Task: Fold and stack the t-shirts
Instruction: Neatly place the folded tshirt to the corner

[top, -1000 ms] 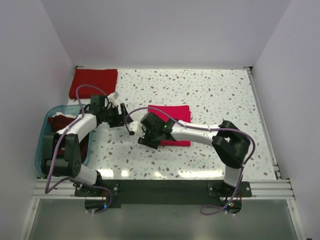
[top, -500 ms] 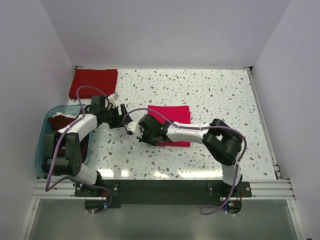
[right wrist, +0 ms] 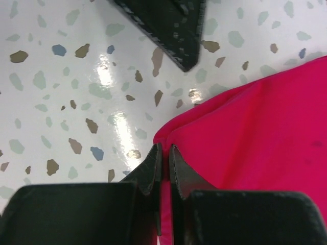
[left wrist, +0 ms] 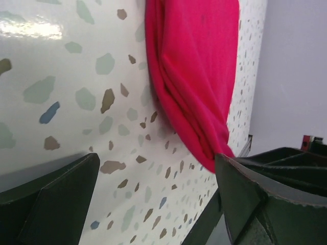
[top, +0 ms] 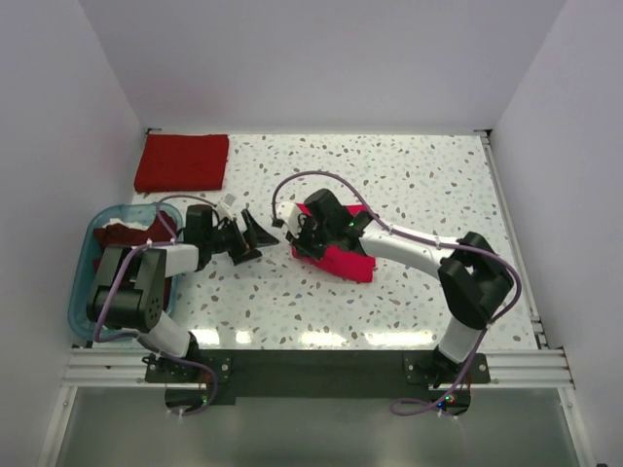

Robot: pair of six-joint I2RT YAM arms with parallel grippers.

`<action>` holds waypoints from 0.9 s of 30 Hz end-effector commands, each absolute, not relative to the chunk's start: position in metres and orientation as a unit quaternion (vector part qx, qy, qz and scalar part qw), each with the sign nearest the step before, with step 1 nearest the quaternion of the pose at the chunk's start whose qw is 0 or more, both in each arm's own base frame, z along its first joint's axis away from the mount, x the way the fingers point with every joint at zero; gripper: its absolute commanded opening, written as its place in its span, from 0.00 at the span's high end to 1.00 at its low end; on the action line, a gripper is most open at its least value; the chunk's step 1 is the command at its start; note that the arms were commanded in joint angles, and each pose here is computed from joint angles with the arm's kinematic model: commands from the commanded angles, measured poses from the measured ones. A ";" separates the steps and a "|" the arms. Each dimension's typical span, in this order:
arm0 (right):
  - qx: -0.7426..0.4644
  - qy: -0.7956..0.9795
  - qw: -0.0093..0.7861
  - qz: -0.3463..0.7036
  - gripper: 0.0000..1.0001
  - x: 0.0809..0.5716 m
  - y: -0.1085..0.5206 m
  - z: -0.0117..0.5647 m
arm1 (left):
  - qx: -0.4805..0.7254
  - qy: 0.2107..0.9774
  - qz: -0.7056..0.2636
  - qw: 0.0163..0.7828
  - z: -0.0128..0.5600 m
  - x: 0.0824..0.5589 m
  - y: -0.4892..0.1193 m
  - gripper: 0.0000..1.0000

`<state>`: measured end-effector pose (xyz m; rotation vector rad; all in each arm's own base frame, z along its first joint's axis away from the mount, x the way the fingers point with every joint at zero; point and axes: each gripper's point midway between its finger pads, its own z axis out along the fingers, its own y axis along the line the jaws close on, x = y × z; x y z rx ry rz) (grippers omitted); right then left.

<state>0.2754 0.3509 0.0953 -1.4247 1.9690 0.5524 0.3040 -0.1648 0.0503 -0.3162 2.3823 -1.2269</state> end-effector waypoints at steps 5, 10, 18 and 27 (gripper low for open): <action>-0.544 0.723 0.330 0.268 1.00 0.259 0.367 0.118 | -0.129 0.816 -0.516 0.225 0.072 0.321 -0.205 0.00; -0.532 0.726 0.338 0.275 1.00 0.265 0.376 0.122 | -0.173 0.823 -0.514 0.172 0.052 0.321 -0.226 0.00; -0.519 0.729 0.348 0.280 1.00 0.275 0.387 0.124 | -0.231 0.827 -0.488 0.155 0.034 0.343 -0.238 0.11; -0.513 0.725 0.358 0.287 1.00 0.278 0.396 0.126 | -0.253 0.823 -0.481 0.166 0.027 0.367 -0.250 0.36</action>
